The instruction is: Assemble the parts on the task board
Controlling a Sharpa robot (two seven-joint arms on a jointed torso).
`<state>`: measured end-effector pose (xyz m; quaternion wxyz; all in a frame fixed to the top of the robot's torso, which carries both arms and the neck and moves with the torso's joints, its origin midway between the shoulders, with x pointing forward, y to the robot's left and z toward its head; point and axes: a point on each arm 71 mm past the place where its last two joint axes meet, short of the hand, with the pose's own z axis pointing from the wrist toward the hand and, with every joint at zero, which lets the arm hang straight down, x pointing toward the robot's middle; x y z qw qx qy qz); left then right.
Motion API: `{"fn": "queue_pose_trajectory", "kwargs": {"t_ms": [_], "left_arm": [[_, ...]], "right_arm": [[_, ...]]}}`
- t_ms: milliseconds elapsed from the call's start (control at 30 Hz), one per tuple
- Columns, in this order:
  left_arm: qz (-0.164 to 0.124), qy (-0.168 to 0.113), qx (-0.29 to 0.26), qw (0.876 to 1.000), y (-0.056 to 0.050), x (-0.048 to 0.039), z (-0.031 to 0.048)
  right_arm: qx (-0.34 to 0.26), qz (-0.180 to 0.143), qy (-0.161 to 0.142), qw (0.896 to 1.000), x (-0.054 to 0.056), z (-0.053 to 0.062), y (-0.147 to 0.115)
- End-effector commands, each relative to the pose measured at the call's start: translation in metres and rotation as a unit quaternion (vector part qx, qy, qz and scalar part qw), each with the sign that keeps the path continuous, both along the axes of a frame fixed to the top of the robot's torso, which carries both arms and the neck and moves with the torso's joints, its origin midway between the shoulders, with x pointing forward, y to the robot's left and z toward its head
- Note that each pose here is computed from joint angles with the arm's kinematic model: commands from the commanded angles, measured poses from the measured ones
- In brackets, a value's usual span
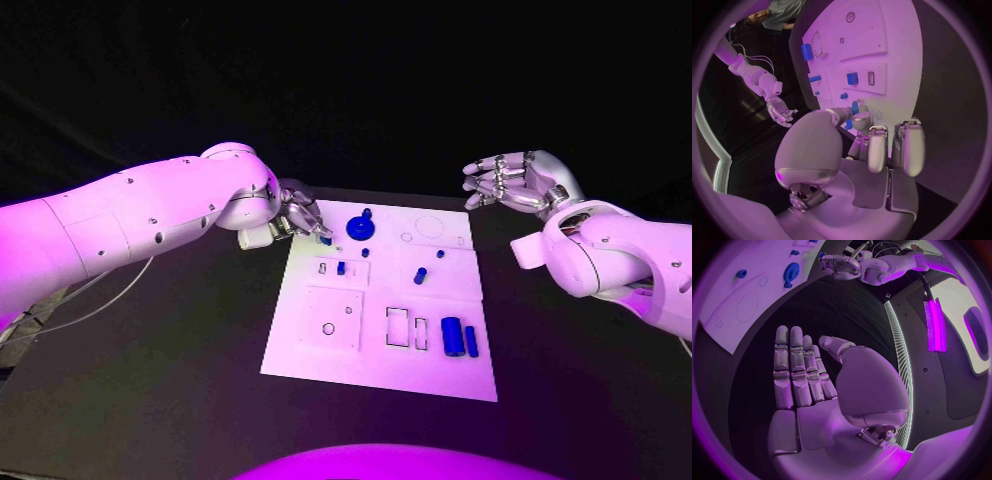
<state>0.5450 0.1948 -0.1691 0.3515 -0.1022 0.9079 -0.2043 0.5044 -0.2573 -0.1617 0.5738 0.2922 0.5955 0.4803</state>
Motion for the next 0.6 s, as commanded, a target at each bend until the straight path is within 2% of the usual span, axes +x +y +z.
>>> {"fn": "queue_pose_trajectory", "kwargs": {"t_ms": [33, 367, 600], "left_arm": [[-0.022, -0.032, 0.022, 0.999, -0.001, -0.0024, 0.0010], [-0.048, -0.035, 0.064, 0.996, -0.001, -0.0104, -0.0081], [-0.057, -0.025, 0.082, 0.995, -0.005, -0.0132, -0.0129]], "right_arm": [[-0.001, 0.003, -0.002, 1.000, -0.001, 0.000, 0.000], [-0.001, 0.003, 0.001, 1.000, -0.001, -0.001, 0.000], [-0.001, 0.002, 0.004, 1.000, -0.001, -0.002, 0.000]]}}
